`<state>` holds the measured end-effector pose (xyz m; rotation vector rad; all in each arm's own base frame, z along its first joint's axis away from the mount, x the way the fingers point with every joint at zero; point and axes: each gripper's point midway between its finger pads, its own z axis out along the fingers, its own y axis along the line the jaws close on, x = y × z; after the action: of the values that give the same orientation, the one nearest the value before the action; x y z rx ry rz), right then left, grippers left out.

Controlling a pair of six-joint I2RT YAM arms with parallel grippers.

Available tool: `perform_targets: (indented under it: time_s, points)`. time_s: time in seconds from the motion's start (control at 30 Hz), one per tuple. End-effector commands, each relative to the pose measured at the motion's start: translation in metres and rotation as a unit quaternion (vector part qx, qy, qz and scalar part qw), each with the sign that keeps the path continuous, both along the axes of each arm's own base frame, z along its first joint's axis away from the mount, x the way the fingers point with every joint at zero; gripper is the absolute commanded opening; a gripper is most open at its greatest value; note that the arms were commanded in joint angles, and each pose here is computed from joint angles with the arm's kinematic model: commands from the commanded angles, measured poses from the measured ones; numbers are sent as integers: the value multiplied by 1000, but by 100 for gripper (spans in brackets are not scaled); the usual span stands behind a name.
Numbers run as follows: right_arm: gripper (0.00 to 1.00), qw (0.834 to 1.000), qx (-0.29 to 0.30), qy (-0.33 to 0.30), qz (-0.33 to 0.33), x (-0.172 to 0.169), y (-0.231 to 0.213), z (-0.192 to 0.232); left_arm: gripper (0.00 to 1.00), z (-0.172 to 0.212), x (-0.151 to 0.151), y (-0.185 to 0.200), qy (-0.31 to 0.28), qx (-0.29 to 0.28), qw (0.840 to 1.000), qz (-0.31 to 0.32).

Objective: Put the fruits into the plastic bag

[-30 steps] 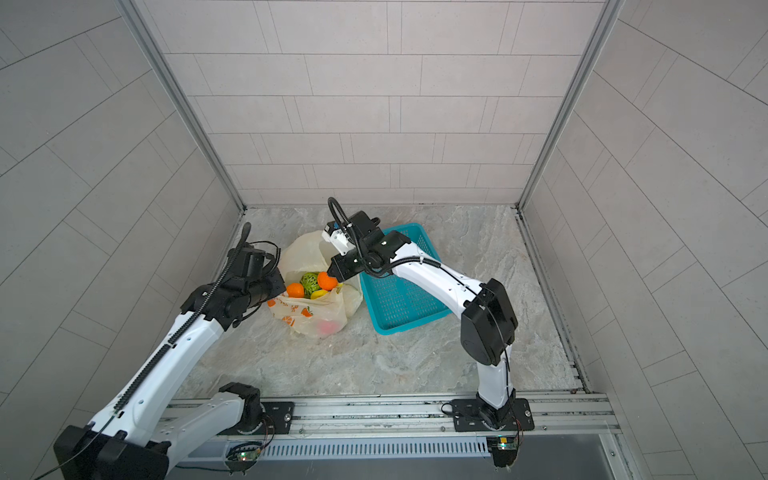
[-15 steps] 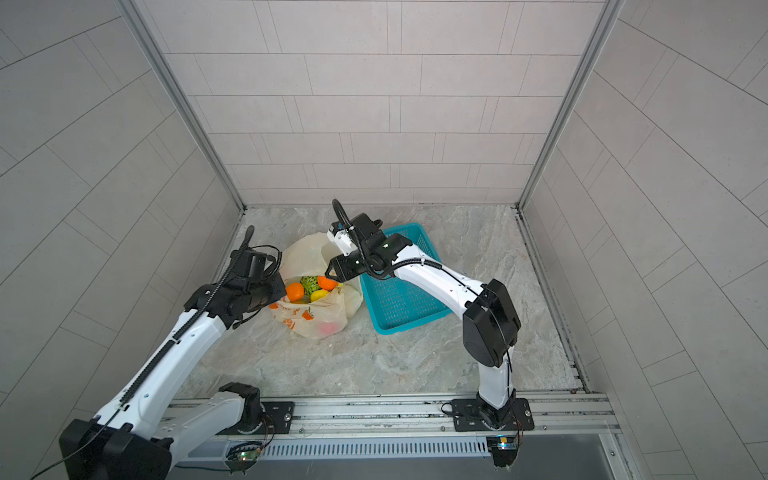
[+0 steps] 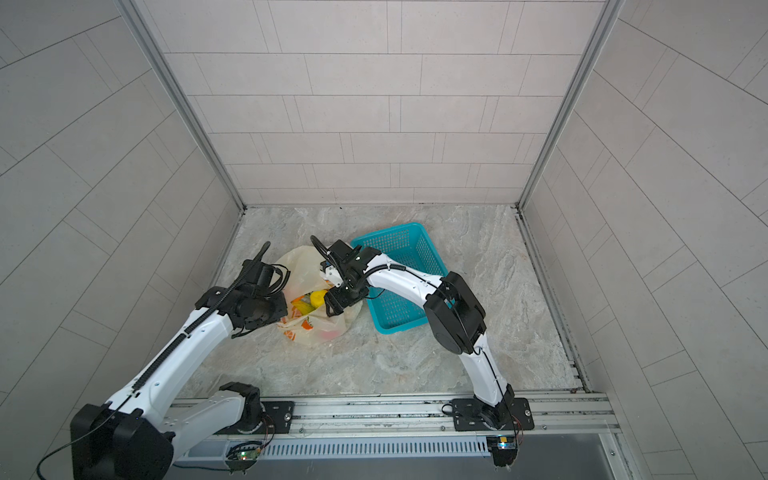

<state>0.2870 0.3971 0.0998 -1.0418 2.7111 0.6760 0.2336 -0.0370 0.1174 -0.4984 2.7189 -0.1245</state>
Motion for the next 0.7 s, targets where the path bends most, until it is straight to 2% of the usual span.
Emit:
perform_targets:
  time_s: [0.0, 0.07, 0.13, 0.17, 0.37, 0.53, 0.67]
  points:
    - [54, 1000, -22, 4, 15, -6, -3, -17, 0, -3, -7, 1, 13, 1, 1000, -3]
    - [26, 1000, -14, 6, 12, -4, 2, -20, 0, -2, -6, 0, 11, -1, 1000, -3]
    - [6, 1000, -7, 8, 10, -2, 6, -20, 0, -1, -4, 0, 7, -2, 1000, -3]
    - [0, 1000, -3, 10, 11, -2, 8, -19, 0, -1, -4, 0, 7, -3, 1000, -2]
    - [0, 999, 43, 8, 30, -10, 16, 8, 0, 2, 0, 0, -4, -4, 1000, 4]
    - [0, 989, 129, -30, 59, -19, 24, 62, 0, 4, 4, -4, -14, -15, 1000, 5]
    - [0, 981, 174, -61, 68, -21, 27, 101, 0, 14, 11, -9, -44, -34, 998, -1]
